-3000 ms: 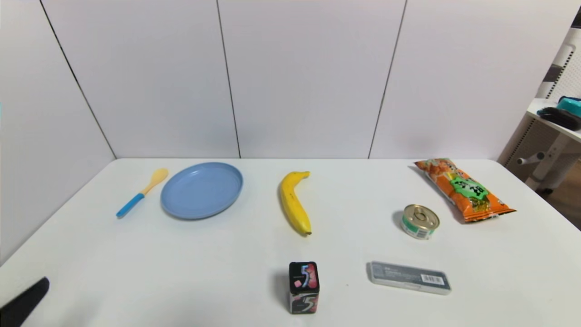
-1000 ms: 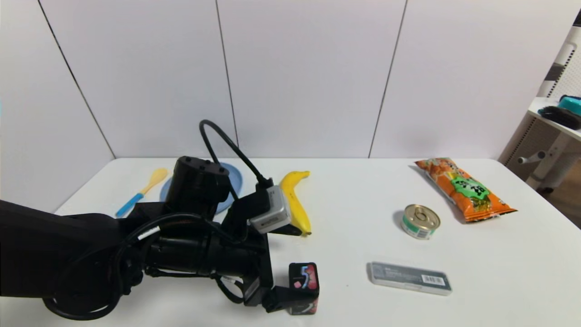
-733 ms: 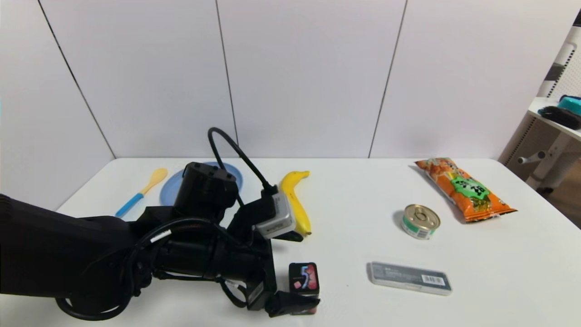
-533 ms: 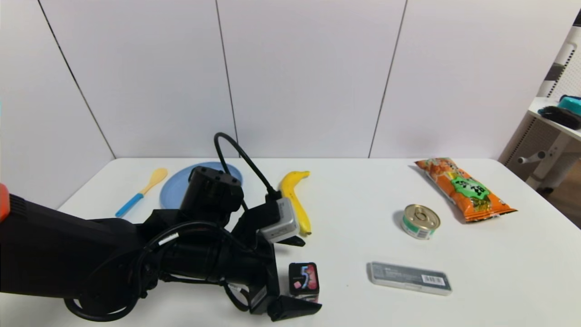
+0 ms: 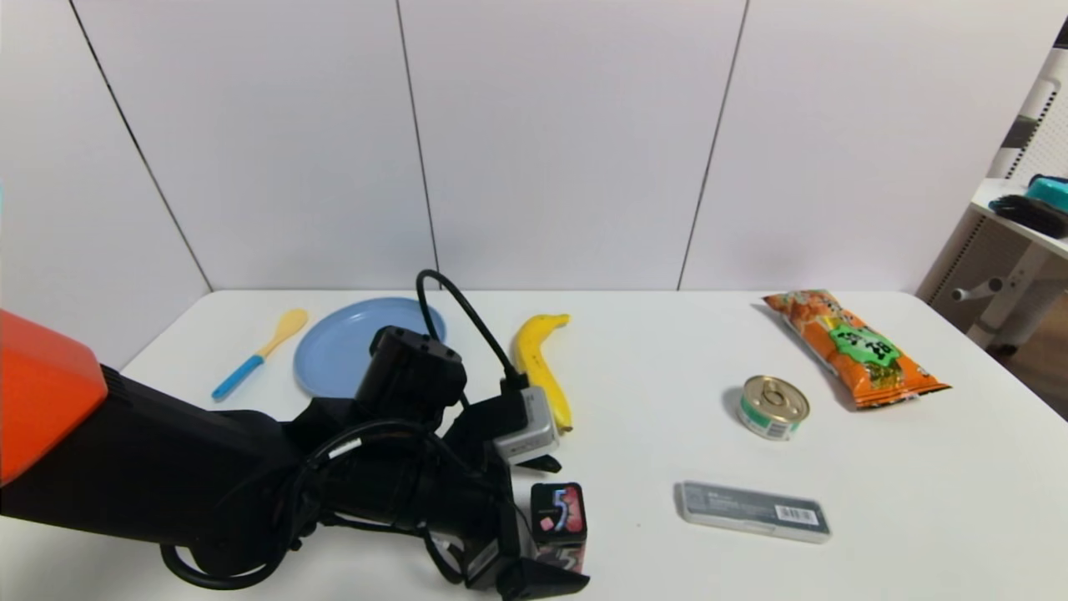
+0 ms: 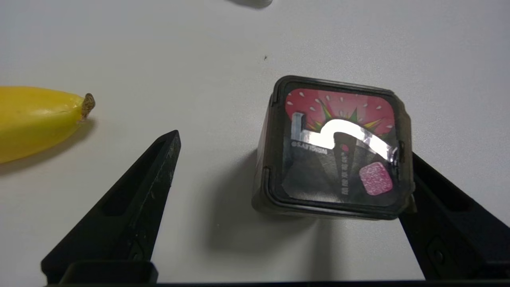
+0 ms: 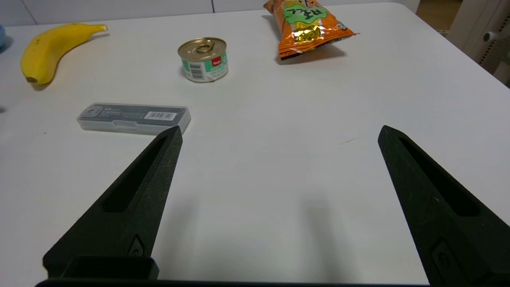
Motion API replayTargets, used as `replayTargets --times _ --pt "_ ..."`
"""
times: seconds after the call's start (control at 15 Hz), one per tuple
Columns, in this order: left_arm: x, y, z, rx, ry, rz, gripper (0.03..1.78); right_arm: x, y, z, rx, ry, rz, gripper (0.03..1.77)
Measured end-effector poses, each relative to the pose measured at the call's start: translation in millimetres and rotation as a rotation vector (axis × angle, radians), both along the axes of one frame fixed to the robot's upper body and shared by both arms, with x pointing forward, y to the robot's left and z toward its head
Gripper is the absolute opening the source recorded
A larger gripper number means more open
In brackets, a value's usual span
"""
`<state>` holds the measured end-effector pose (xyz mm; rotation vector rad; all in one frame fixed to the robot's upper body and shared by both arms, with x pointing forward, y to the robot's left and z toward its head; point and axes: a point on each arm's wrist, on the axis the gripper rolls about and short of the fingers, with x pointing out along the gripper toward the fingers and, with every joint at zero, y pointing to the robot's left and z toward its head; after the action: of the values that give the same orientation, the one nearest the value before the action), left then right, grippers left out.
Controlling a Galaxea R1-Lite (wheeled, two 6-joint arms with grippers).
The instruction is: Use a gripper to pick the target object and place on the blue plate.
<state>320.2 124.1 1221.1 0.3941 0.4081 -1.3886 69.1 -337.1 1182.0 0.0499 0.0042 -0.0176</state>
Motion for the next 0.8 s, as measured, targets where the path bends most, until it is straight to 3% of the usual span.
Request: replayTargets --times 0.07,0.27,0.53,0.8 --pt "-0.2 -0.9 -2.1 0.005 0.004 -0.004 1.69 0.0 0.0 0.0 0.0 0.0 0.0 1.7" --pt "0.7 -2.3 -7.0 0.016 0.007 -0.011 1.2 0.0 0.0 0.0 0.0 0.0 0.0 1.7" --pt "1.5 -3.2 -10.6 0.024 0.015 -0.012 0.76 0.0 0.0 0.0 0.0 0.0 0.0 1.7" --pt "3.3 -4.2 -5.4 -0.005 -0.021 -0.011 0.76 0.0 0.0 0.0 0.0 0.0 0.0 1.7"
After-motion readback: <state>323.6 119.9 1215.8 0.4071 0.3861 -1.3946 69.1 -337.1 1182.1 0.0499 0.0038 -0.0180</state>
